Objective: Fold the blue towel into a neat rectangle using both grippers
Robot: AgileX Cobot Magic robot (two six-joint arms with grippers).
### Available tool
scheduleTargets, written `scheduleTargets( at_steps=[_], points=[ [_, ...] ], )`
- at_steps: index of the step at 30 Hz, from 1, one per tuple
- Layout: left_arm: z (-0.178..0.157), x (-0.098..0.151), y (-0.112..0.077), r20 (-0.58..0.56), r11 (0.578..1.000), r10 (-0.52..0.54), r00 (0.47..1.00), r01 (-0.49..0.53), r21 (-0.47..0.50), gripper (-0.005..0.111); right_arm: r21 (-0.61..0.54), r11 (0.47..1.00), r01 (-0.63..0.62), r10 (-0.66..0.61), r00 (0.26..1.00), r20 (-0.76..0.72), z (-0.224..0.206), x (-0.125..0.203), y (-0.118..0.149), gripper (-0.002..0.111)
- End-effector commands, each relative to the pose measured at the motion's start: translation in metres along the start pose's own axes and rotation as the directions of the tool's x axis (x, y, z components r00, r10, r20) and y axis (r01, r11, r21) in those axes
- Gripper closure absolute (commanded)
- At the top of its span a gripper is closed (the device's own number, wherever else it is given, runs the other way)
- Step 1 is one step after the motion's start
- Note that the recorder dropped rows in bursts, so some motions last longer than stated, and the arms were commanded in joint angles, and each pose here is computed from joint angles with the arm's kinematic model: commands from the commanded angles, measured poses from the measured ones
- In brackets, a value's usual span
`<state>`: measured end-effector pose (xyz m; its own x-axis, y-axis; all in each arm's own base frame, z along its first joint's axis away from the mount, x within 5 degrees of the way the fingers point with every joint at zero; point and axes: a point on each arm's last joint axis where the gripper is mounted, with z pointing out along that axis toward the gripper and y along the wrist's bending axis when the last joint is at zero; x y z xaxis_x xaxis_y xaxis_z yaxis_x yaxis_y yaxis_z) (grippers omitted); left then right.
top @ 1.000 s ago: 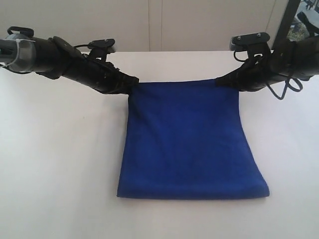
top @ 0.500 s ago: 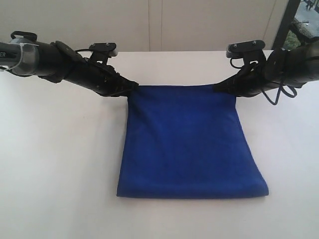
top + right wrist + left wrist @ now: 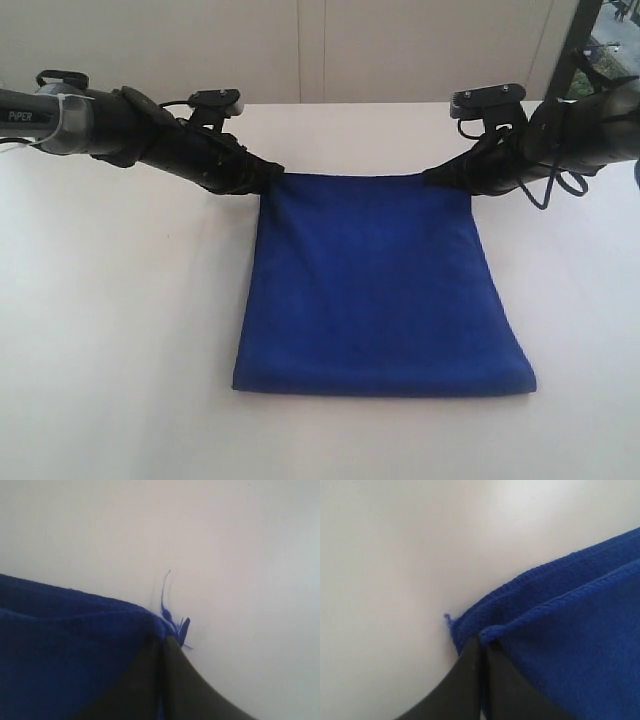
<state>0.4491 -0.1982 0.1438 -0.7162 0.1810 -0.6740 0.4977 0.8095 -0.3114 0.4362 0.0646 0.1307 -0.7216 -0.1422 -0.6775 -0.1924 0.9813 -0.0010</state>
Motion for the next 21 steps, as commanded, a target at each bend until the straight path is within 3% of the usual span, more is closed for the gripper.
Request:
scheduleTargets(
  at_steps=[1, 4, 8, 12, 18, 21],
  points=[
    [-0.001, -0.002, -0.004, -0.004, 1.000, -0.010, 1.000, 0.010, 0.030, 0.107, 0.002, 1.000, -0.001, 0.001, 1.000, 0.009, 0.001, -0.002, 0.000, 0.108],
    [-0.001, -0.001, -0.005, -0.010, 0.999, 0.028, 1.000, -0.028, 0.039, 0.101, 0.002, 1.000, -0.001, 0.001, 1.000, 0.010, 0.000, -0.003, 0.000, 0.103],
    [-0.001, -0.001, -0.005, -0.010, 0.999, 0.035, 0.999, -0.035, 0.039, 0.065, 0.002, 1.000, -0.001, 0.001, 1.000, 0.009, 0.000, -0.002, 0.000, 0.082],
    [-0.002, -0.001, -0.005, -0.008, 0.999, 0.039, 0.999, -0.039, 0.037, 0.052, 0.000, 1.000, -0.001, 0.001, 1.000, 0.003, 0.000, -0.002, 0.000, 0.071],
    [-0.037, -0.025, 0.000, 0.047, 0.995, 0.100, 0.994, -0.100, 0.006, 0.053, -0.032, 0.997, -0.069, 0.070, 0.997, 0.014, -0.035, -0.023, 0.003, 0.076],
    [-0.053, -0.032, -0.008, 0.042, 0.993, 0.091, 0.995, -0.094, 0.066, 0.061, -0.079, 0.992, -0.094, 0.089, 0.994, -0.061, -0.044, -0.036, 0.007, 0.097]
  ],
)
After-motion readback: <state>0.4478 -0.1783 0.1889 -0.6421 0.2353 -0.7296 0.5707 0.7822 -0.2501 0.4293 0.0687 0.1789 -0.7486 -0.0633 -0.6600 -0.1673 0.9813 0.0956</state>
